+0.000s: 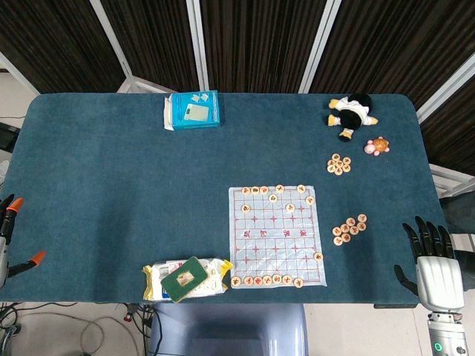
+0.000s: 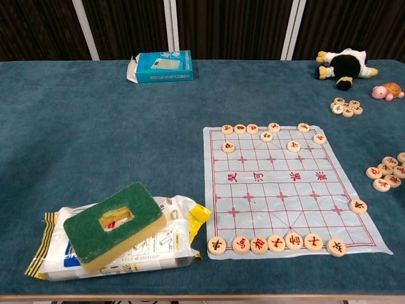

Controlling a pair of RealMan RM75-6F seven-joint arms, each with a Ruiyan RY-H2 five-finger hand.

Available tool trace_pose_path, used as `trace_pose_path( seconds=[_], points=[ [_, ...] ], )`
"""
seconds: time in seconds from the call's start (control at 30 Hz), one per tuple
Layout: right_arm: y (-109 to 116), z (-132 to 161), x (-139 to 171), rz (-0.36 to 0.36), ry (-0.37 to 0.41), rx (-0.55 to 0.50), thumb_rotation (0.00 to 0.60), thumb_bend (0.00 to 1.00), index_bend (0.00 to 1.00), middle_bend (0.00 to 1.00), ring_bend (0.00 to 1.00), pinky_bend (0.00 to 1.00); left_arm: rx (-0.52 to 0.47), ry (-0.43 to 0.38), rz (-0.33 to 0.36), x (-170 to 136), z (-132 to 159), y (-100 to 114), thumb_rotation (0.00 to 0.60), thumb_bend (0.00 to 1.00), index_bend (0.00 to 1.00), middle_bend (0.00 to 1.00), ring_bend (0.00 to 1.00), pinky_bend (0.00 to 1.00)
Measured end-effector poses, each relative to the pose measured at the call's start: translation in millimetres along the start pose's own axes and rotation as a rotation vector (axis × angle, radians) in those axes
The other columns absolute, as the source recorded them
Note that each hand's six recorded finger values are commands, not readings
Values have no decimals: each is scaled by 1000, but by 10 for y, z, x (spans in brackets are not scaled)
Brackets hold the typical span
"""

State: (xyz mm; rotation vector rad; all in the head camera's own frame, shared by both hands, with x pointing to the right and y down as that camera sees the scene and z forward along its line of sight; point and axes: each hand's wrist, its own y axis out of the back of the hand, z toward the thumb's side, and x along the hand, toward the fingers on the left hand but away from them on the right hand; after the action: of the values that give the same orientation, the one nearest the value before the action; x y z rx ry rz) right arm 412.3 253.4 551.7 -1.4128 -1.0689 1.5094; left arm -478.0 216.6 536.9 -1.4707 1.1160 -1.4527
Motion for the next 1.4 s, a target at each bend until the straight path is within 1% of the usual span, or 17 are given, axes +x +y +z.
trace_pose_path(
  seconds=[0.3,0.57,0.77,1.3,1.4],
  points=[
    [-19,-1,-3,8,1,3,600,345,113,0,10,23,1,0,1,-5,2,2,600,48,0,0,0,52],
    [-12,13,7,24,7,-35,600,345,113,0,10,23,-4,-2,3,-10,2,14,600,48,0,0,0,52],
    [-20,17,10,38,15,-42,600,346,113,0,10,23,-8,-2,10,-22,-2,33,600,48,0,0,0,52],
    [-4,5,12,36,10,-44,600,345,113,0,10,23,-4,-4,6,-16,2,20,600,48,0,0,0,52],
    [15,25,10,35,20,-48,600,346,113,0,10,23,0,-1,2,-15,-2,11,600,47,0,0,0,52]
  ],
)
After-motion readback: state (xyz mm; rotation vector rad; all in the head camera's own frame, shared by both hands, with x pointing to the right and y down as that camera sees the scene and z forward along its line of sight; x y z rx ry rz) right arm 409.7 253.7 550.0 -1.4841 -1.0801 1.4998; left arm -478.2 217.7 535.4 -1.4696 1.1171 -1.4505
